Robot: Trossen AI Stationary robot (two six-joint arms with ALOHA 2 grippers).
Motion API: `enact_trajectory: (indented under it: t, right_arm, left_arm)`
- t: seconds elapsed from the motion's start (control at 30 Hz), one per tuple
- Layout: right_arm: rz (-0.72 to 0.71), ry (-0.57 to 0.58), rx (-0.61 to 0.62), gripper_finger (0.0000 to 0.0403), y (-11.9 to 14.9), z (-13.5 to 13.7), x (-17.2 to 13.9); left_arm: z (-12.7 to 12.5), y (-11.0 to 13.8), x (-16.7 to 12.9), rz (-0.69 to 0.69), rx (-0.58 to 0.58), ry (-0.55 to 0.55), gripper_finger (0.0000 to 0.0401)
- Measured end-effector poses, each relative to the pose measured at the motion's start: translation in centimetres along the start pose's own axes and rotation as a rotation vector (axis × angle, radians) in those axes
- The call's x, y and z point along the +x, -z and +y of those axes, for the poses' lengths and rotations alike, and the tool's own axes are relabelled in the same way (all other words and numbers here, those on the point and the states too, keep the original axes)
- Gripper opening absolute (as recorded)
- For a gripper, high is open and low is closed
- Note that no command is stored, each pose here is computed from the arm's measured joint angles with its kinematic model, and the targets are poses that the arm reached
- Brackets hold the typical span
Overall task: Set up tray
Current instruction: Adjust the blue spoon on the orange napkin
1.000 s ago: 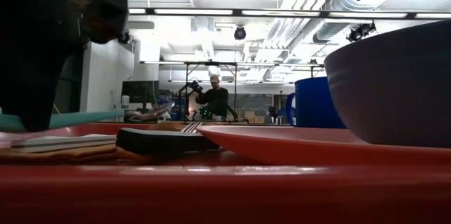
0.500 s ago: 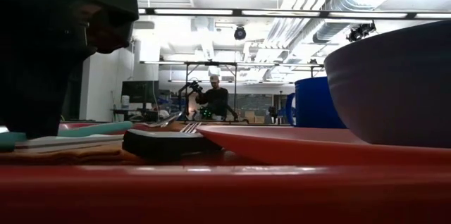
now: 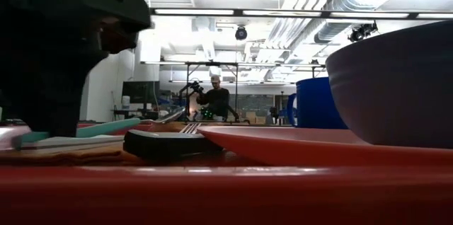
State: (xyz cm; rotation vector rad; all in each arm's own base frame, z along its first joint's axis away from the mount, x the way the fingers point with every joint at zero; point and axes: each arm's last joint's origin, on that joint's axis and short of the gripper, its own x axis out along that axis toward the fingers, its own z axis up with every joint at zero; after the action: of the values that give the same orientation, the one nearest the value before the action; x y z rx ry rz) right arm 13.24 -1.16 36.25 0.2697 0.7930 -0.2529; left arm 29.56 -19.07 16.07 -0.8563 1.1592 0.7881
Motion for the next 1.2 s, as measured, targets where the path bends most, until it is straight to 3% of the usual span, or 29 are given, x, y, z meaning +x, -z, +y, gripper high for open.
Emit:
enact_trajectory:
  t: [0.27,0.57,0.97,1.2]
  right_arm:
    - [0.005,-0.001,-0.001,0.0,0.04,0.0,0.0]
    - [0.01,-0.002,-0.005,0.0,0.09,-0.01,0.0]
    - [0.01,-0.003,-0.017,0.0,0.09,0.0,0.0]
    - [0.019,-0.013,-0.02,0.0,0.15,0.01,0.0]
  left_arm:
    - [0.1,-1.2,0.22,-0.009,-0.029,-0.024,0.0071]
    - [0.25,-1.05,0.21,0.024,-0.025,-0.042,0.0138]
    - [0.31,-1.02,0.2,0.034,-0.023,-0.048,0.0123]
    - [-0.13,-1.15,-0.7,0.039,0.025,-0.057,0.0136]
